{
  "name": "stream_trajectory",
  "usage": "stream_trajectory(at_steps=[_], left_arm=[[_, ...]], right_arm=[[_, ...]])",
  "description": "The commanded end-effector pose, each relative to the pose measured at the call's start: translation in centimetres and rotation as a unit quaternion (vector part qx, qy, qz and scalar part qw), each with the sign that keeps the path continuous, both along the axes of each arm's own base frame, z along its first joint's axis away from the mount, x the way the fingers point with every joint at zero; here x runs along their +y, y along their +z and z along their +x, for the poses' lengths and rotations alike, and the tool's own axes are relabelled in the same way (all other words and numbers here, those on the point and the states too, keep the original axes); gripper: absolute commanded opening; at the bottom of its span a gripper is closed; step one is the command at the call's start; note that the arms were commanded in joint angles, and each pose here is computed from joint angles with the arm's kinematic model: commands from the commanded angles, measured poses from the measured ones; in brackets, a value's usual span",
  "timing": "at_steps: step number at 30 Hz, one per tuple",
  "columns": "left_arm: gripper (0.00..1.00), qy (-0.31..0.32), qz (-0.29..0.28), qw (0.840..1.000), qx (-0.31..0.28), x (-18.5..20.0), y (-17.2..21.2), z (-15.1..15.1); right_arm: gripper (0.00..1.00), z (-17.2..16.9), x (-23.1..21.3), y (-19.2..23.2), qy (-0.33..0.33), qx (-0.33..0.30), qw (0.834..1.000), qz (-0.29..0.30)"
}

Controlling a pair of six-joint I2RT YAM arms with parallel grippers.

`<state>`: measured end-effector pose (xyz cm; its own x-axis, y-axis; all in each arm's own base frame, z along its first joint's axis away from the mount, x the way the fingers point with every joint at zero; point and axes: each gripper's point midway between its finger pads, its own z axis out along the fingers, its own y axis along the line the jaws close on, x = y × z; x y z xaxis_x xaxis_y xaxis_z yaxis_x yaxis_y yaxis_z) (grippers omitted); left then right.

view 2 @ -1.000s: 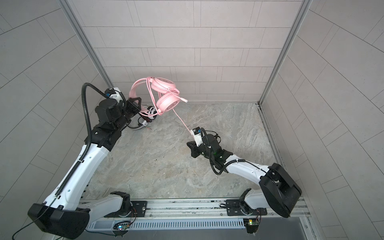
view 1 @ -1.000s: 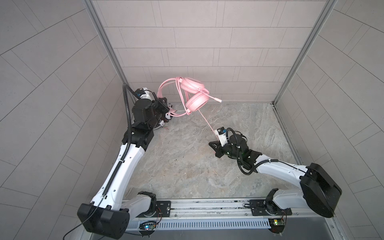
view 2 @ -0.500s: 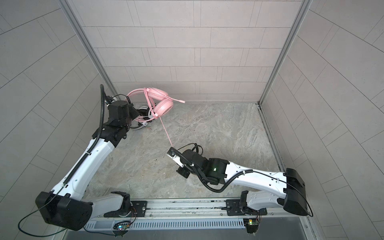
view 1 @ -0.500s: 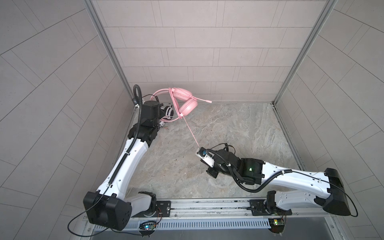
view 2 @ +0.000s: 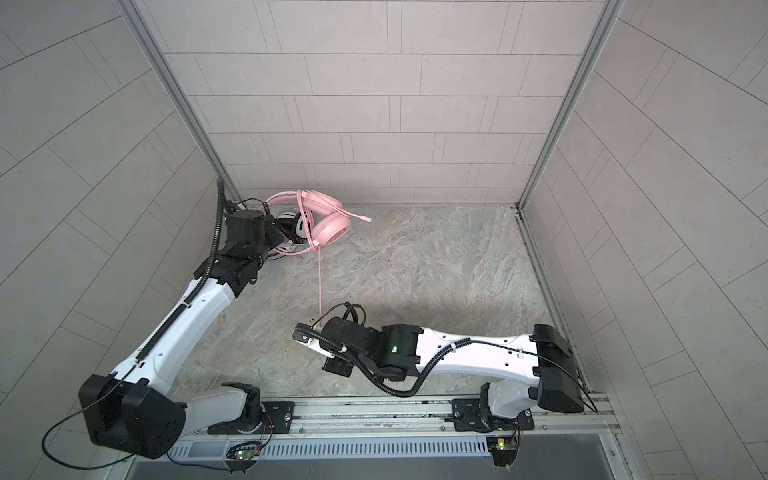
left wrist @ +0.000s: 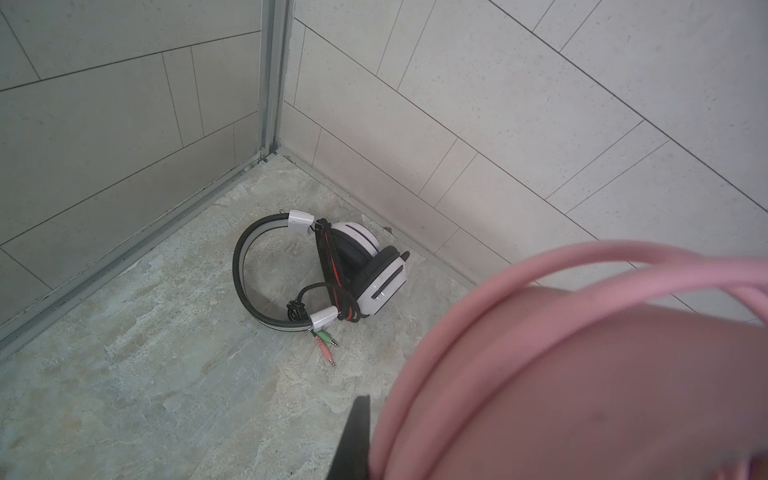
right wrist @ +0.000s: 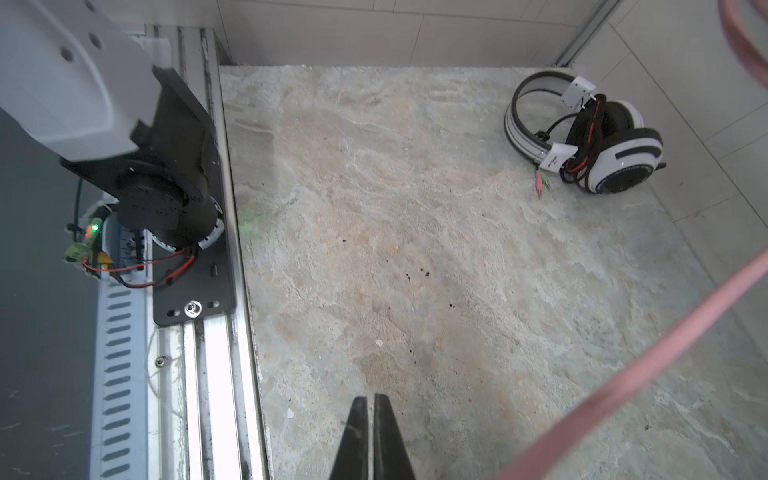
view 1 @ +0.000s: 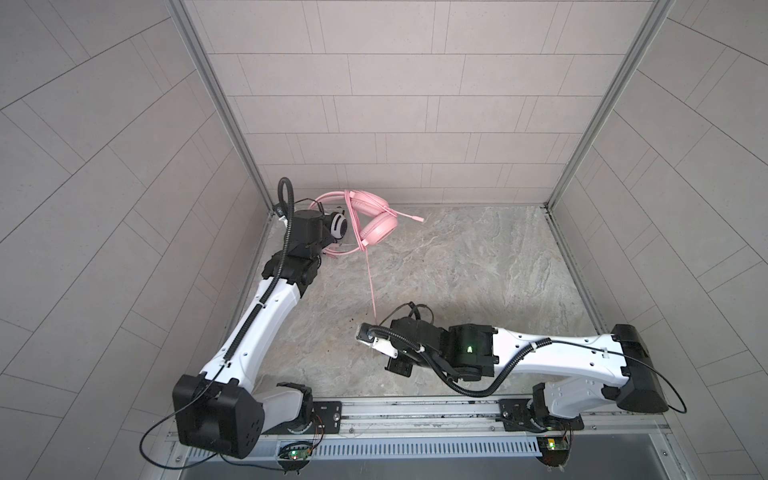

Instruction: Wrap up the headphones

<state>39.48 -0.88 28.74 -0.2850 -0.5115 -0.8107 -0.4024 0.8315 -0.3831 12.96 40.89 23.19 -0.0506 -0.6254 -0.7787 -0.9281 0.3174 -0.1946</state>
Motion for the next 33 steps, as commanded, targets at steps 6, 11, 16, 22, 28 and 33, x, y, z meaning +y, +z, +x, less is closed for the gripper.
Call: stream_trajectory(at_steps=[6,11,16,22,28,33], left_arm=[[0.00,-0.044,0.036,0.998,-0.038,-0.4,2.2,0.8],[0.00,-0.118,0.096,0.988,0.020,-2.9,-0.3,-0.1],[0.00,-0.213,0.164,0.962,0.051,-6.9,-0.6,-1.0],[0.00,-0.367,0.186,0.911,0.041,-12.7,-0.5,-2.7],[0.00,-0.473,0.148,0.869,0.018,-16.2,-0.4,-5.2],[0.00,-0.516,0.111,0.849,0.008,-17.8,0.2,-6.5]], right_arm=[[0.00,-1.1,-1.3,6.8,0.038,-0.075,0.996,0.023],[0.00,2.3,-3.8,11.5,-0.013,-0.152,0.988,0.016],[0.00,5.3,-6.0,15.5,-0.052,-0.192,0.980,0.025],[0.00,8.5,-7.9,17.6,-0.098,-0.224,0.970,0.012],[0.00,11.9,-10.6,17.3,-0.152,-0.207,0.966,0.003],[0.00,14.1,-13.0,16.4,-0.183,-0.165,0.969,0.018]])
